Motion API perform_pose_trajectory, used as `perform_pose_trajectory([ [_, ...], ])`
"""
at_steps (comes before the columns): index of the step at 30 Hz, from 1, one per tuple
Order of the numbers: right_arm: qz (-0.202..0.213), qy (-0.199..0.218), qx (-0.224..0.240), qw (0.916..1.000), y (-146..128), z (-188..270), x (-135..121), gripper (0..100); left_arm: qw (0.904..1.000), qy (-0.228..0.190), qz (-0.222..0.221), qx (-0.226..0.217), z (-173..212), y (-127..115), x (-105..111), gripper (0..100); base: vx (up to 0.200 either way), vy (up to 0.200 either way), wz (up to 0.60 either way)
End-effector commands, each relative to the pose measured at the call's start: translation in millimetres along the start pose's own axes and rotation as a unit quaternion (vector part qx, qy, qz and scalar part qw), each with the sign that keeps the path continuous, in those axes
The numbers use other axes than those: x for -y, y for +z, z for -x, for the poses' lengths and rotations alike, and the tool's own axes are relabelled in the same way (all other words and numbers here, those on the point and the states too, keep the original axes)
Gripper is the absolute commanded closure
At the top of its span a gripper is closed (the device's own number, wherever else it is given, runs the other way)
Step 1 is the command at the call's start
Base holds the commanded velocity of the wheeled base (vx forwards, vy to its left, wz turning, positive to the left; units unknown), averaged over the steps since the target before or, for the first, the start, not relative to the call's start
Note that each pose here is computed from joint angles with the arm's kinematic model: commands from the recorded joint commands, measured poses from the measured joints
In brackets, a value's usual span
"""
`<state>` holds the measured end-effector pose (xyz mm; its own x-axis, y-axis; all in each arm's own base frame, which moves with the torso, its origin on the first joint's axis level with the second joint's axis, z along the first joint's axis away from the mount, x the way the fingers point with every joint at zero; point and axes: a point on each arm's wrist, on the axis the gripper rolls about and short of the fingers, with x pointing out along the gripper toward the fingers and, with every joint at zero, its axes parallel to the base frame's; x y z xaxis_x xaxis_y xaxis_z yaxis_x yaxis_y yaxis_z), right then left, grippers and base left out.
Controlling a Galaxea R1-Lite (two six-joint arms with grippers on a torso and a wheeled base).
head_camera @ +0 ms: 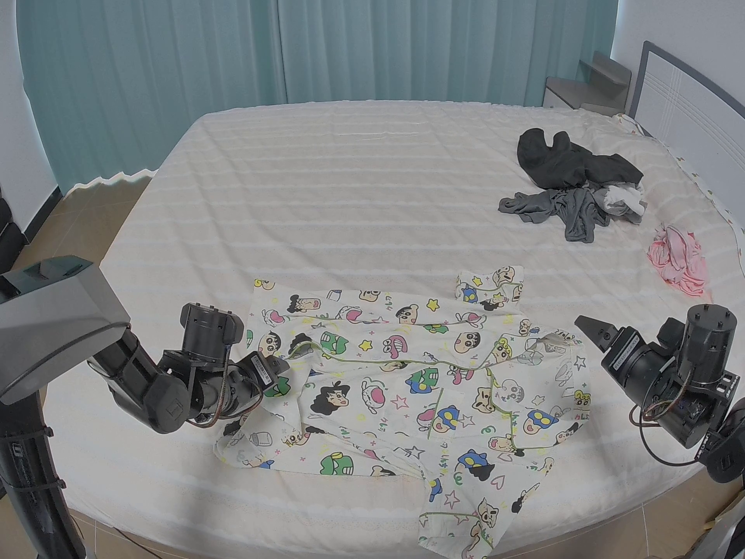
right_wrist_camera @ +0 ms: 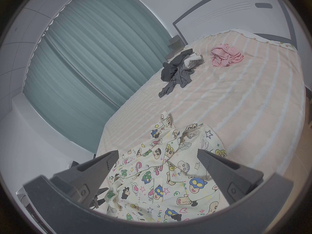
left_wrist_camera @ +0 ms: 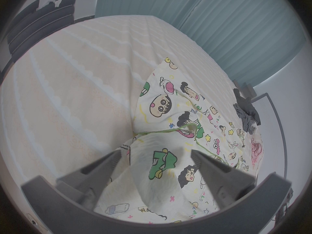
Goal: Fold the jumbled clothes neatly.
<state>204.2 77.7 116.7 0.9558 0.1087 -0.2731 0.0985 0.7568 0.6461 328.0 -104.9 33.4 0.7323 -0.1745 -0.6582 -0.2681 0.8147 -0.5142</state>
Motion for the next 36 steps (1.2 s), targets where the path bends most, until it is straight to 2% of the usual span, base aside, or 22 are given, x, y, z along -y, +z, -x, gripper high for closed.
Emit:
perform_pose_trajectory([
  [1, 0.0, -0.001, -0.001, 1.0, -1, 0, 0, 0, 0.9999, 0.006, 0.007, -0.005, -6, -2, -3, 100, 0.0, 0.0, 0.0],
  [9, 0.002, 0.0, -0.002, 1.0, -1, 1, 0, 0, 0.9993, 0.014, 0.031, 0.018, -4, 11, -10, 100, 0.0, 0.0, 0.0],
  [14, 0.003, 0.002, -0.003, 1.0, -2, 2, -1, 0, 0.9974, 0.002, 0.045, 0.057, 13, 37, -11, 100, 0.0, 0.0, 0.0],
  [22, 0.004, 0.003, -0.005, 1.0, -3, 2, -1, 0, 0.996, -0.002, -0.01, 0.088, 12, 65, -15, 100, 0.0, 0.0, 0.0],
  [31, 0.005, 0.002, -0.008, 1.0, -4, 1, -1, 0, 0.9937, -0.056, -0.071, 0.067, 1, 89, -24, 100, 0.0, 0.0, 0.0],
  [36, 0.005, 0.0, -0.009, 0.9999, -5, 1, 0, 0, 0.9909, -0.051, -0.1, 0.075, -13, 105, -30, 100, 0.0, 0.0, 0.0],
])
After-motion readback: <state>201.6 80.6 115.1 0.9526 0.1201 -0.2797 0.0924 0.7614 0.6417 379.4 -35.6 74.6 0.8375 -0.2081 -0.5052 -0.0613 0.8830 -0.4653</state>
